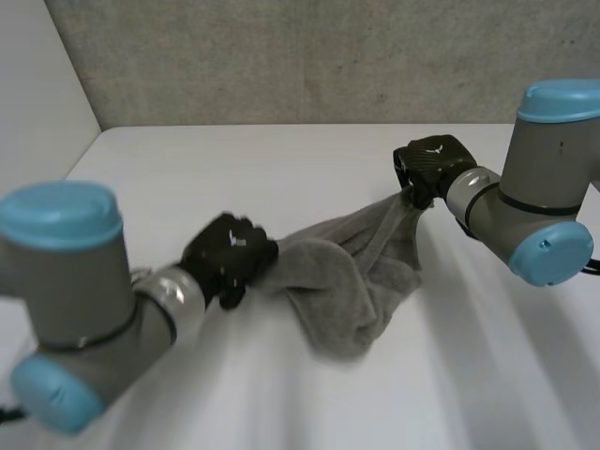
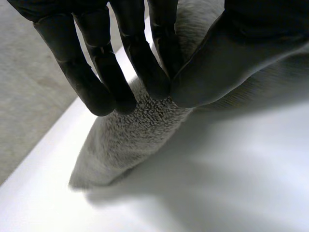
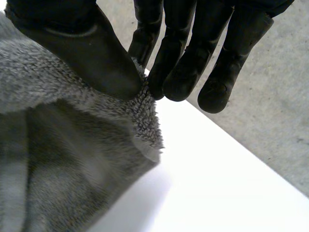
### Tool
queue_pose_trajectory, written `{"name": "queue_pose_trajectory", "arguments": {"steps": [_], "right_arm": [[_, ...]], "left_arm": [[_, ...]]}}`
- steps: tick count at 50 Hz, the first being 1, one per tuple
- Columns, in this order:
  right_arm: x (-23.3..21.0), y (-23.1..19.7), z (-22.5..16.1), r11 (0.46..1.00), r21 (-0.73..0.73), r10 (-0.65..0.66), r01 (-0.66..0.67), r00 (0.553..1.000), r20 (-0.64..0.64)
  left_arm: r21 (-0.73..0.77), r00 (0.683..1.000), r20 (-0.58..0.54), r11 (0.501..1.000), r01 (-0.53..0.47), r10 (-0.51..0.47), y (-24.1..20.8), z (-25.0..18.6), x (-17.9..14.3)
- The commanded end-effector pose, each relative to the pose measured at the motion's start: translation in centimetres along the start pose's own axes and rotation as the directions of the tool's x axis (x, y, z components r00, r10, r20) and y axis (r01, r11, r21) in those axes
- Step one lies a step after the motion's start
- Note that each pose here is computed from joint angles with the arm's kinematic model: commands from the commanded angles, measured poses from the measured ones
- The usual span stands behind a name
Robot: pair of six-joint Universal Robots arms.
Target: Fold the towel.
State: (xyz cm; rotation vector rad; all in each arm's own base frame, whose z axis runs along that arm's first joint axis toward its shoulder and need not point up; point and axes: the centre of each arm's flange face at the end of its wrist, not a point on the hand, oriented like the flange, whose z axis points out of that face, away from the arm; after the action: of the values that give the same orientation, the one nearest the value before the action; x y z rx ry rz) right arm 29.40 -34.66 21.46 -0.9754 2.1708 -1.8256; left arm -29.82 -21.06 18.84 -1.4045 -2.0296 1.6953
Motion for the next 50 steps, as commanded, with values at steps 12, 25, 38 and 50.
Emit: {"name": "queue_pose_trajectory", "arguments": {"steps": [12,25,38,50], "right_arm": [[-2.6,2.0,2.2,0.996,-0.04,-0.072,0.074,0.996,0.051],[-1.6,-0.4,-5.9,0.995,-0.081,-0.058,0.06,0.998,0.022],[-4.6,3.4,-9.6,0.973,-0.197,0.145,-0.117,0.98,0.135],[-6.3,6.4,-8.5,0.93,-0.272,0.297,-0.247,0.941,0.16]], "left_arm": [[0.054,0.995,-0.054,0.995,0.084,-0.081,-0.3,-6.0,3.7],[0.068,0.986,0.114,0.991,0.115,-0.122,0.0,-4.7,-1.9],[-0.071,0.985,0.067,0.984,0.161,-0.157,4.0,-2.6,-0.8],[-0.125,0.985,0.012,0.977,0.172,-0.171,5.6,-1.3,0.6]]}}
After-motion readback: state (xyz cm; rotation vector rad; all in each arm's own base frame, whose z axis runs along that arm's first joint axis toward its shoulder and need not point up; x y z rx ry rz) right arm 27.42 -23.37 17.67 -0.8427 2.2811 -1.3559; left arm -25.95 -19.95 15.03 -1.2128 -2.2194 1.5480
